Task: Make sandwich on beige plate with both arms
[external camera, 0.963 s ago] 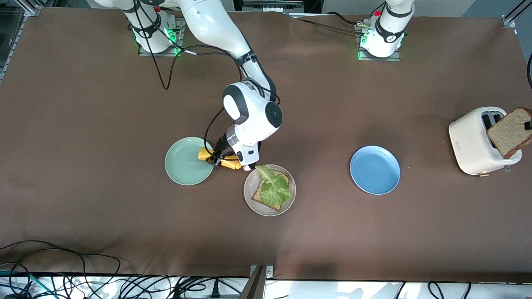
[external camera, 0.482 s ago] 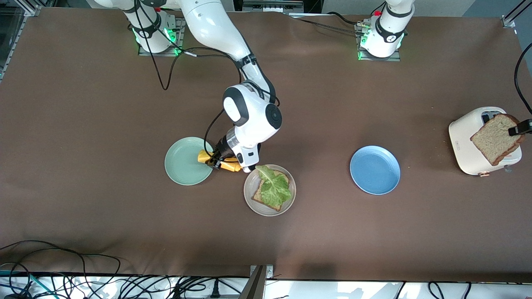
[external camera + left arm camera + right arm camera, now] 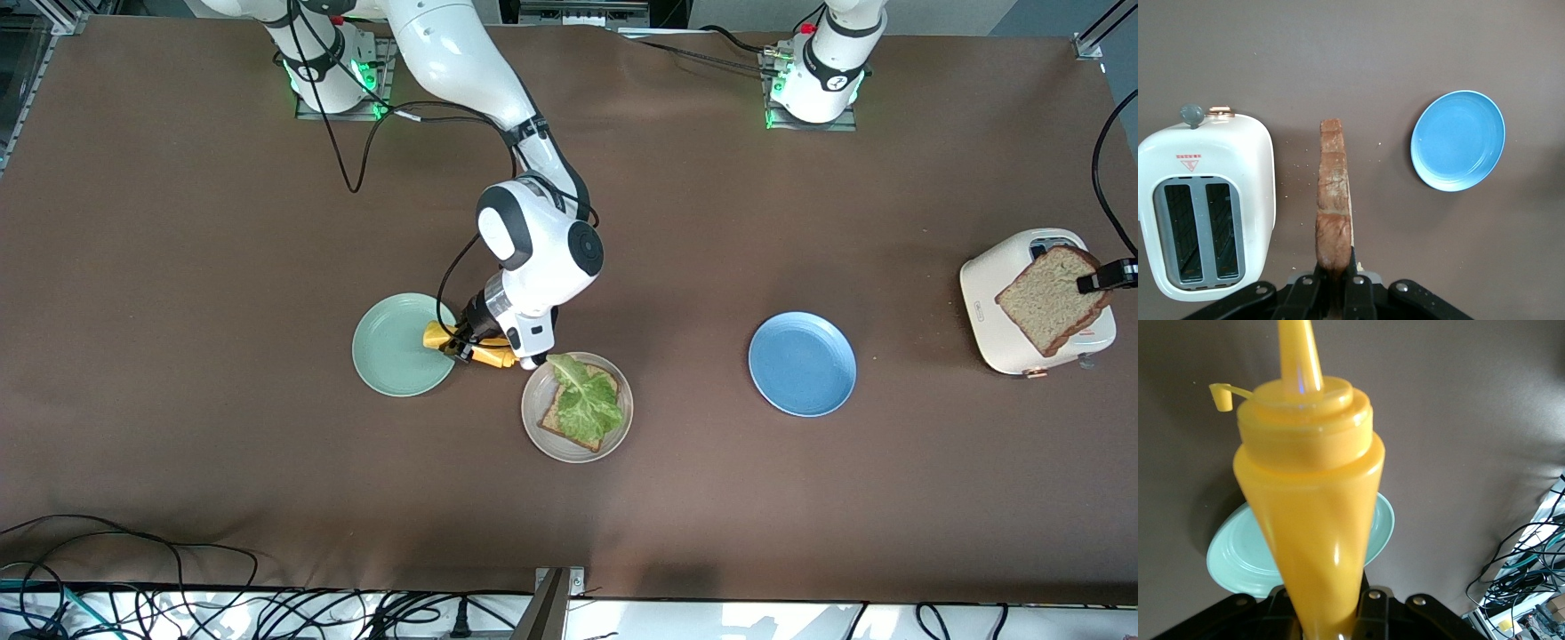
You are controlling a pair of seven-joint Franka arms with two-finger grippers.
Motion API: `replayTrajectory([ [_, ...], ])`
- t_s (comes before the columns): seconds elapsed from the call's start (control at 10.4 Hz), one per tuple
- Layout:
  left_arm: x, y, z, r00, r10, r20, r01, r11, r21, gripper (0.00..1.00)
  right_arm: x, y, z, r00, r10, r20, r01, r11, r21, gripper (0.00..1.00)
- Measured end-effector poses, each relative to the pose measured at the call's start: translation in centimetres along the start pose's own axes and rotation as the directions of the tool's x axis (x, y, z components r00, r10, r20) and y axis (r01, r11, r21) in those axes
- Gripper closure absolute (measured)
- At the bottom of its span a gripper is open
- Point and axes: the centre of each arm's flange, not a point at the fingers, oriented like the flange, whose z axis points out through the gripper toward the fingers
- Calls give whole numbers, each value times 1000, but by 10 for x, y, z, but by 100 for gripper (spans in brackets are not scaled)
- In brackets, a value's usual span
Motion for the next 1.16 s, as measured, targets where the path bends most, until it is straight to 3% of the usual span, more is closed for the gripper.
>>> replayTrajectory([
  [0.48, 0, 1, 0, 1000, -9, 1, 9, 1000, 0, 91, -3, 5, -2, 1000, 8, -3, -8, 1000, -3, 75],
  [0.67, 1, 4, 1, 1000, -16, 3, 16, 1000, -1, 91, -15, 16, -7, 999, 33, -21, -32, 999, 21, 75],
  [1.16, 6, 35, 4, 999, -38, 8, 38, 999, -9, 91, -93, 70, -6, 981, 117, -152, -70, 955, 287, 75],
])
